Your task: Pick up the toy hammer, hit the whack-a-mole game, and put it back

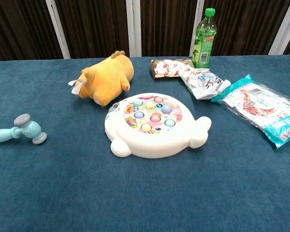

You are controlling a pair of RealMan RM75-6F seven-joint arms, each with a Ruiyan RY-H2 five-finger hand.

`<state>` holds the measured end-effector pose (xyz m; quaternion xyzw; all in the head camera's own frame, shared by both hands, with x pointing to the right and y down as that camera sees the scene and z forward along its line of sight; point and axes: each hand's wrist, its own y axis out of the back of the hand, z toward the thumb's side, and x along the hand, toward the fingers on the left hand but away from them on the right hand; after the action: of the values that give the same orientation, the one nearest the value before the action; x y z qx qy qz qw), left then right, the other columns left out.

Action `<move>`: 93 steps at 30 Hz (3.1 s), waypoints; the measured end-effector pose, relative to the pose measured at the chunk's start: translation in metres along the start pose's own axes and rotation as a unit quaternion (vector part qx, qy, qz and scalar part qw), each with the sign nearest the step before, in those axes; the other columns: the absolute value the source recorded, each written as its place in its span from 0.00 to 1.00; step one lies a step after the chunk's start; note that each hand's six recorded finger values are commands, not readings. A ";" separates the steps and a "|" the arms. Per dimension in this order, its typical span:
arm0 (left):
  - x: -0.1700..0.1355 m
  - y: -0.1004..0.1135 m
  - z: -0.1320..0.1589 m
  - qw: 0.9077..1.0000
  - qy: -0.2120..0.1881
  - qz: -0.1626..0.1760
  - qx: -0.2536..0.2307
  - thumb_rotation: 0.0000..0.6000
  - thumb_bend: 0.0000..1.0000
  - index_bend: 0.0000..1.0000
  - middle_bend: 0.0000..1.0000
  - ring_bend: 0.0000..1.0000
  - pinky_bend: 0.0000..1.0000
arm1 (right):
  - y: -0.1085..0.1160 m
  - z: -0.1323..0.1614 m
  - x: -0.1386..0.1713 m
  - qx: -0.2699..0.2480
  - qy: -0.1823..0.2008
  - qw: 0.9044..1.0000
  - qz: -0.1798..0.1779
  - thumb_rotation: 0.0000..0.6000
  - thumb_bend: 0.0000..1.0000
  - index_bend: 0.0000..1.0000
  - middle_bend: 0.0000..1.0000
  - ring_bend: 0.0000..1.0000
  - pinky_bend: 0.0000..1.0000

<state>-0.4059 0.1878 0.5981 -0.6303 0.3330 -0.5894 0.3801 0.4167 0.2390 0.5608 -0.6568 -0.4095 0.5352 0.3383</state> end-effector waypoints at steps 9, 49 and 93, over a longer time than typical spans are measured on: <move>0.041 -0.012 0.024 1.000 0.007 -0.028 0.010 1.00 0.25 0.41 0.17 0.08 0.19 | -0.001 -0.001 0.000 -0.005 -0.004 1.000 0.004 1.00 0.17 0.00 0.00 0.00 0.00; 0.067 -0.070 0.064 0.995 0.025 -0.094 0.023 1.00 0.39 0.48 0.19 0.08 0.19 | -0.001 -0.001 0.000 -0.015 -0.010 1.000 0.008 1.00 0.17 0.00 0.00 0.00 0.00; 0.070 -0.074 0.079 0.996 0.019 -0.084 0.010 1.00 0.62 0.61 0.43 0.34 0.49 | -0.001 -0.001 0.000 -0.020 -0.012 1.000 0.010 1.00 0.17 0.00 0.00 0.00 0.00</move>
<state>-0.3236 0.1698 0.6962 -0.6412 0.2801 -0.6343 0.3288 0.4174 0.2392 0.5621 -0.6609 -0.4175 0.5384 0.3147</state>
